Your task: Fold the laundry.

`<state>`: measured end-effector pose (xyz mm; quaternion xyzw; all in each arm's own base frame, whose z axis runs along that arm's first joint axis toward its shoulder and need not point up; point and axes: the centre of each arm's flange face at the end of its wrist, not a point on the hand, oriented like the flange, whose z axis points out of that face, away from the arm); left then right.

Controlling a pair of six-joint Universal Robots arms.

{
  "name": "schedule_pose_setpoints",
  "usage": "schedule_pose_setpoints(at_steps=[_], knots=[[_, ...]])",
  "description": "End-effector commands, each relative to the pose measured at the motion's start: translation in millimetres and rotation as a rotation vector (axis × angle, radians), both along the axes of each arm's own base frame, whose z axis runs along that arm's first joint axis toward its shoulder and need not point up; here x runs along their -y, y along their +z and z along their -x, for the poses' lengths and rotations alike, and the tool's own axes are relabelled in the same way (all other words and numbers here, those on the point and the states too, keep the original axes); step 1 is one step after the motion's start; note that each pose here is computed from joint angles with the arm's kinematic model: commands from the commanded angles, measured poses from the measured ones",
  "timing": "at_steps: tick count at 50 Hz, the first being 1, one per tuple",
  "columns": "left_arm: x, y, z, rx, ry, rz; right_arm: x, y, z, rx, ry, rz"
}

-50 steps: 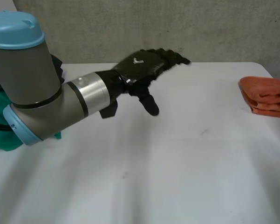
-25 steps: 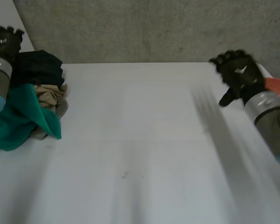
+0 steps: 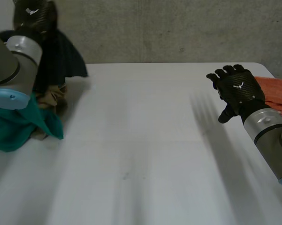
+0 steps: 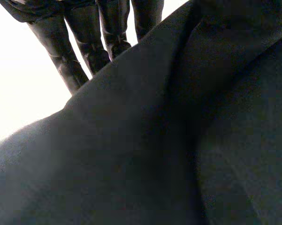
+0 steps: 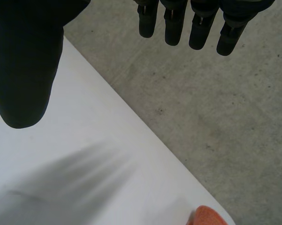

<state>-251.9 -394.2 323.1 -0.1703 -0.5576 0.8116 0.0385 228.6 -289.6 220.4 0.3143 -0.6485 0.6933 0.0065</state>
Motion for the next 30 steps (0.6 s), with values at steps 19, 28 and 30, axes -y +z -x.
schedule_pose_setpoints(at_steps=[19, 28, 30], knots=[[-164, -117, 97, 0.091, -0.428, -0.522, -4, -4, 4, 0.003, -0.010, -0.032], [-137, -73, 34, 0.023, -0.250, -0.429, -15, -6, -5, -0.007, 0.024, -0.111], [-133, -73, 26, 0.021, -0.222, -0.436, -25, -6, -14, 0.001, 0.056, -0.154]])
